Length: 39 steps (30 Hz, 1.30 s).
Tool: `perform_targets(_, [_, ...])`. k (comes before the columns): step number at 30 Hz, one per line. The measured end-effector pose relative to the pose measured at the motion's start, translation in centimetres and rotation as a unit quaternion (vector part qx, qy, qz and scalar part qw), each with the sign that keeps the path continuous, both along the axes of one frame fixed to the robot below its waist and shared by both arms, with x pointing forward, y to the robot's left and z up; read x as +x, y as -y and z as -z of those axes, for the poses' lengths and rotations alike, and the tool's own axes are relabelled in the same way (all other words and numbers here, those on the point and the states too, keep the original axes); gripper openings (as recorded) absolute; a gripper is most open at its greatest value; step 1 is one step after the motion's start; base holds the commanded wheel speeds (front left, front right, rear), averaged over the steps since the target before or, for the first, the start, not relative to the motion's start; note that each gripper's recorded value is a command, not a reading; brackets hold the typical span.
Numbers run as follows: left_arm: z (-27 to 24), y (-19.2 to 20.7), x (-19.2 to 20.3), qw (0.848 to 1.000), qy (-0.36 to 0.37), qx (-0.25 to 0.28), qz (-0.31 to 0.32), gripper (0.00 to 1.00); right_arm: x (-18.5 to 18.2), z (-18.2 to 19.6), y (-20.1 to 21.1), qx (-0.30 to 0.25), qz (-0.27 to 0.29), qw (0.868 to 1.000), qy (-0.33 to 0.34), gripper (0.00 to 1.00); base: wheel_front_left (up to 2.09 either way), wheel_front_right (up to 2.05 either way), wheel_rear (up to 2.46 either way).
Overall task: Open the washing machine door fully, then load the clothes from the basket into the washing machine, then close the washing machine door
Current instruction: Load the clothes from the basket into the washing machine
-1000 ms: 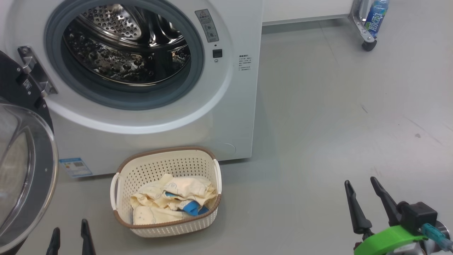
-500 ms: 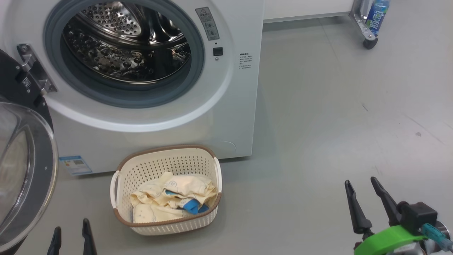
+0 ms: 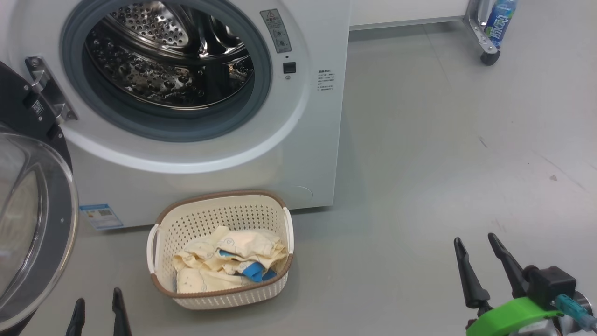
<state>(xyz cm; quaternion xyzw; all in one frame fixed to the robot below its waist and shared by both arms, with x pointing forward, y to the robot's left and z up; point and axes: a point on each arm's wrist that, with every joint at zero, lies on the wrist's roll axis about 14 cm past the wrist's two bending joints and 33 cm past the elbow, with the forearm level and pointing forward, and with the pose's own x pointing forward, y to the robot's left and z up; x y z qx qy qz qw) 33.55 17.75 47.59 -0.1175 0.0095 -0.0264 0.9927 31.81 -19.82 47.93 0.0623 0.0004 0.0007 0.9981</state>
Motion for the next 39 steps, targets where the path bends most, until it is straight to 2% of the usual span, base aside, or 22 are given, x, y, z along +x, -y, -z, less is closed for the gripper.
perform_targets(11, [0.6,0.4,-0.1,1.0,-0.01,-0.001,0.006,1.0,0.0,0.1,0.0,0.0,0.001,1.0,-0.002,1.0,0.22,-0.22,0.0])
perform_targets(28, [1.2,0.5,-0.4,1.0,-0.02,0.0,0.008,1.0,0.0,0.3,0.1,0.001,0.002,1.0,-0.005,1.0,1.47,-1.47,0.0])
perform_targets(39, [1.3,0.5,-0.3,1.0,-0.021,-0.001,0.007,1.0,0.1,0.4,0.1,0.001,0.002,1.0,-0.007,1.0,0.35,-0.35,0.0])
